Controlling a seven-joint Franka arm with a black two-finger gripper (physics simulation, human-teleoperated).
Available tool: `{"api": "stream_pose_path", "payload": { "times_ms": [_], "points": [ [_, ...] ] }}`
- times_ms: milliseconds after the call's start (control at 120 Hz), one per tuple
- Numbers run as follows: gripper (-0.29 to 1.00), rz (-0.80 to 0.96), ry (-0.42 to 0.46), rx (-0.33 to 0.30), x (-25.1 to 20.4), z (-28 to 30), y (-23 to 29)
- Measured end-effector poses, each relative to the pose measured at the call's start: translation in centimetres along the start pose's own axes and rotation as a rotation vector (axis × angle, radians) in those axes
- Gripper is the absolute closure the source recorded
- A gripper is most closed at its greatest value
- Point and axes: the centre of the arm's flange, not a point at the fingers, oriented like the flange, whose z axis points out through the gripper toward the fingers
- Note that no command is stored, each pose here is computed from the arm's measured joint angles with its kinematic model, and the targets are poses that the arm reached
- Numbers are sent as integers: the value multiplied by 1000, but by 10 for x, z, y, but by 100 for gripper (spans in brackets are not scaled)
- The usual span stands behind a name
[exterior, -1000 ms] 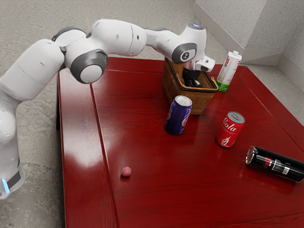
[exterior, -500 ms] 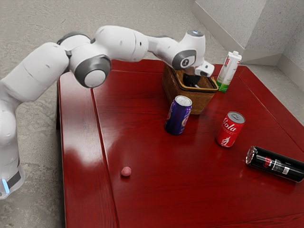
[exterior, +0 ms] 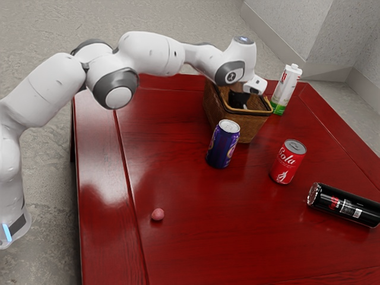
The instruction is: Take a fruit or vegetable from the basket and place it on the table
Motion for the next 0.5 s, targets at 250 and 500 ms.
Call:
{"api": "stream_pose_path", "payload": {
  "times_ms": [250, 500],
  "points": [
    [37, 5, 12, 3, -1, -77, 3],
    [37, 27, -60, 58, -27, -177, 2]
  ]
}}
